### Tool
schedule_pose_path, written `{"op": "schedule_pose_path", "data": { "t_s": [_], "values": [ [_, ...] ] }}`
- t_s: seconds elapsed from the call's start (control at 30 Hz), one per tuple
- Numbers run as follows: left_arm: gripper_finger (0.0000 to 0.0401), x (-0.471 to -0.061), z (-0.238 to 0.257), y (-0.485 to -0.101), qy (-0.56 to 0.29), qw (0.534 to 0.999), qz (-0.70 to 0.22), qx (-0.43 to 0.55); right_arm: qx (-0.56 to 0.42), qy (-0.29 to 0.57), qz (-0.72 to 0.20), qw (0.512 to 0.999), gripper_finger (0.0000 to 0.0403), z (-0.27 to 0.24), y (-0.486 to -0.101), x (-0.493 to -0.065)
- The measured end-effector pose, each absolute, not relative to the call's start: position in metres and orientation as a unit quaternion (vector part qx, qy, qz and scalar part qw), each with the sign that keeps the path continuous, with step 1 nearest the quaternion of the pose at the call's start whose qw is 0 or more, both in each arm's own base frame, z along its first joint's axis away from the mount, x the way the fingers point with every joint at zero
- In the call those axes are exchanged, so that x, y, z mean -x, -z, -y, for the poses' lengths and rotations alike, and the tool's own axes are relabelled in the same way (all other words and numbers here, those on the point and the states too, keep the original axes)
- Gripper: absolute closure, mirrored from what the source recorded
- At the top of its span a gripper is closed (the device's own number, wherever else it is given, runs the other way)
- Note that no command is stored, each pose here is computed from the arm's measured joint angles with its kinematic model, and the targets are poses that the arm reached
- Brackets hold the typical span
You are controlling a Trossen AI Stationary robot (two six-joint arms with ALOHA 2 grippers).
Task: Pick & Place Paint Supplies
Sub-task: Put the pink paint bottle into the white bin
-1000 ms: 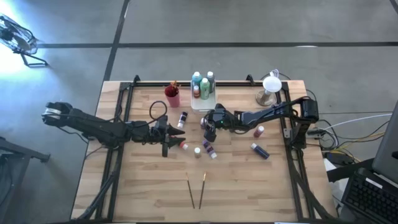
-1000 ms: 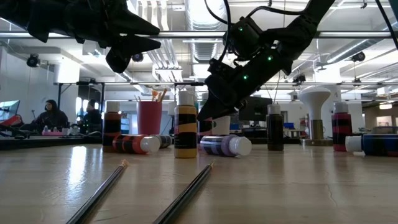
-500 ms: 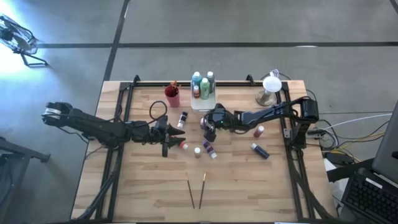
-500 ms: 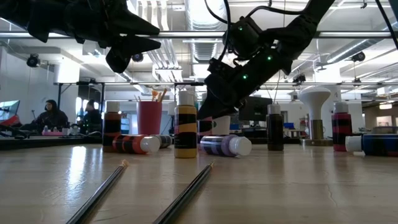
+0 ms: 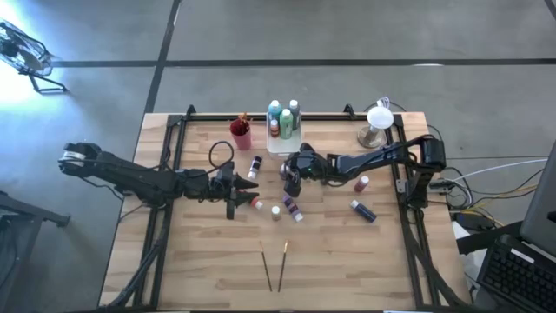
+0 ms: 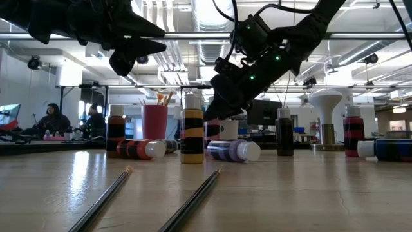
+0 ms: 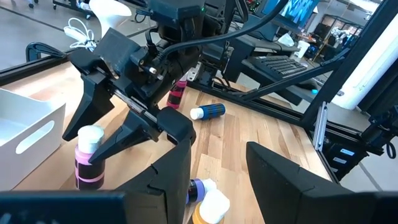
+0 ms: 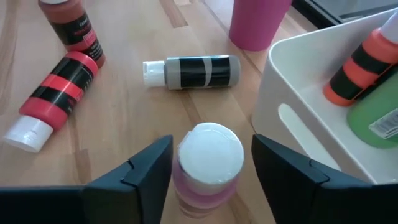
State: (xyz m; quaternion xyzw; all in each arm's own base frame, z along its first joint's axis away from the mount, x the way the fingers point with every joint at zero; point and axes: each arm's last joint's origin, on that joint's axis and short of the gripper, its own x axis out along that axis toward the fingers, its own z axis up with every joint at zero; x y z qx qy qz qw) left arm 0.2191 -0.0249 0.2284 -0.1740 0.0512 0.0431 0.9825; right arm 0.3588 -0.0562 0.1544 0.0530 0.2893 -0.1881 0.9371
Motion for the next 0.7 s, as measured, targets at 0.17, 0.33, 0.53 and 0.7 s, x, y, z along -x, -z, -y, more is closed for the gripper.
{"op": "schedule_pose_path", "data": {
  "t_s": [0.17,0.33,0.53,0.7],
  "values": [
    [0.024,-0.219,0.025,-0.228,-0.043,0.982,-0.051,0.174,-0.048,0.202,-0.287,0.935,0.0242,0.057,-0.156,-0.358],
    [0.024,-0.219,0.025,-0.228,-0.044,0.982,-0.055,0.173,-0.043,0.2,-0.291,0.935,0.0293,0.056,-0.16,-0.356],
    [0.024,-0.219,0.025,-0.228,-0.044,0.982,-0.055,0.173,-0.039,0.198,-0.275,0.94,0.0293,0.054,-0.186,-0.347],
    [0.024,-0.219,0.025,-0.228,-0.044,0.982,-0.055,0.173,-0.035,0.202,-0.238,0.949,0.0293,0.056,-0.226,-0.329]
  ]
}}
